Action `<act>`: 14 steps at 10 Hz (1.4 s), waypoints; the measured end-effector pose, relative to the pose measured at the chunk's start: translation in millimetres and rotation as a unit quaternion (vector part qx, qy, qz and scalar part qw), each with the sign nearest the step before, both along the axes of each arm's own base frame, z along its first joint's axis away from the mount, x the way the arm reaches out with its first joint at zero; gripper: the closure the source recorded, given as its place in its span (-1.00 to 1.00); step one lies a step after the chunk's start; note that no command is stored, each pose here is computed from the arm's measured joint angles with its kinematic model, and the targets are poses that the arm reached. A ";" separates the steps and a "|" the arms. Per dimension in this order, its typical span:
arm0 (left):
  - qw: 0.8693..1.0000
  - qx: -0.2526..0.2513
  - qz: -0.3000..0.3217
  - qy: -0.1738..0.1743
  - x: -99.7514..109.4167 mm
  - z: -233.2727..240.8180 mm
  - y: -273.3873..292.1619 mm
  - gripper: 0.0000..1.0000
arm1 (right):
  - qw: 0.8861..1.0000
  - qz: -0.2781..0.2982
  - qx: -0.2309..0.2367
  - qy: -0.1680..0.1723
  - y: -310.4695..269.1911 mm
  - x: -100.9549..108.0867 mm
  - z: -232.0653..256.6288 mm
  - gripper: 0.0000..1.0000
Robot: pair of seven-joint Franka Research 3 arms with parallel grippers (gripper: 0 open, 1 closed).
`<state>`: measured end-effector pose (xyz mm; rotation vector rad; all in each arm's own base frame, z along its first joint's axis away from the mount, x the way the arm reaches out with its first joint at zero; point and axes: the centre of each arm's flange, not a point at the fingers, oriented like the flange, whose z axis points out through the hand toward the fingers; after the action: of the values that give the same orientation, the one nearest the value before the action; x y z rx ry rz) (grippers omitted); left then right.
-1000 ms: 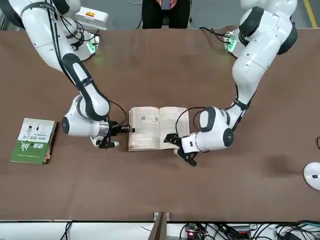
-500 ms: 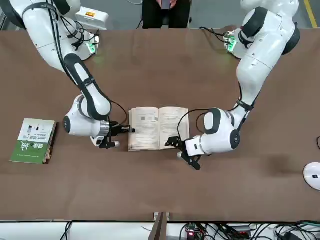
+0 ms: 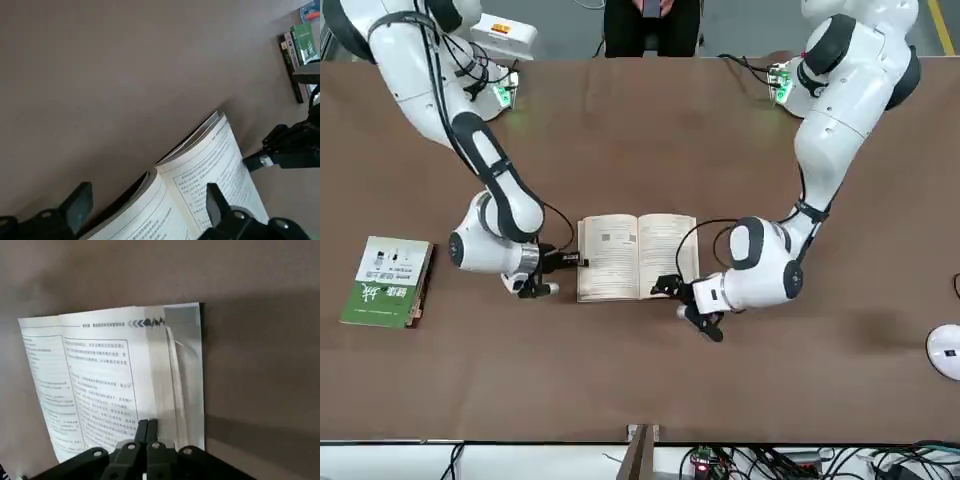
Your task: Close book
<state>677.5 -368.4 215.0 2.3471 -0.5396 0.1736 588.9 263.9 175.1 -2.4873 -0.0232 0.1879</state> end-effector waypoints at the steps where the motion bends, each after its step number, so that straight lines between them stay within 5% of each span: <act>1: 1.000 -0.003 0.002 0.003 0.2 -0.1 0.5 -1.00 | 1.000 0.000 0.000 -0.001 -0.1 0.0 -0.7 0.98; 14: 0.998 -0.036 0.022 0.044 -7.2 -28.8 -3.1 -1.00 | 1.000 0.005 -0.009 -0.008 1.4 -2.6 -14.8 0.98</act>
<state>670.3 -371.5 186.1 2.2852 -0.4330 0.1078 586.3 265.2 160.3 -2.5069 -0.0415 0.1723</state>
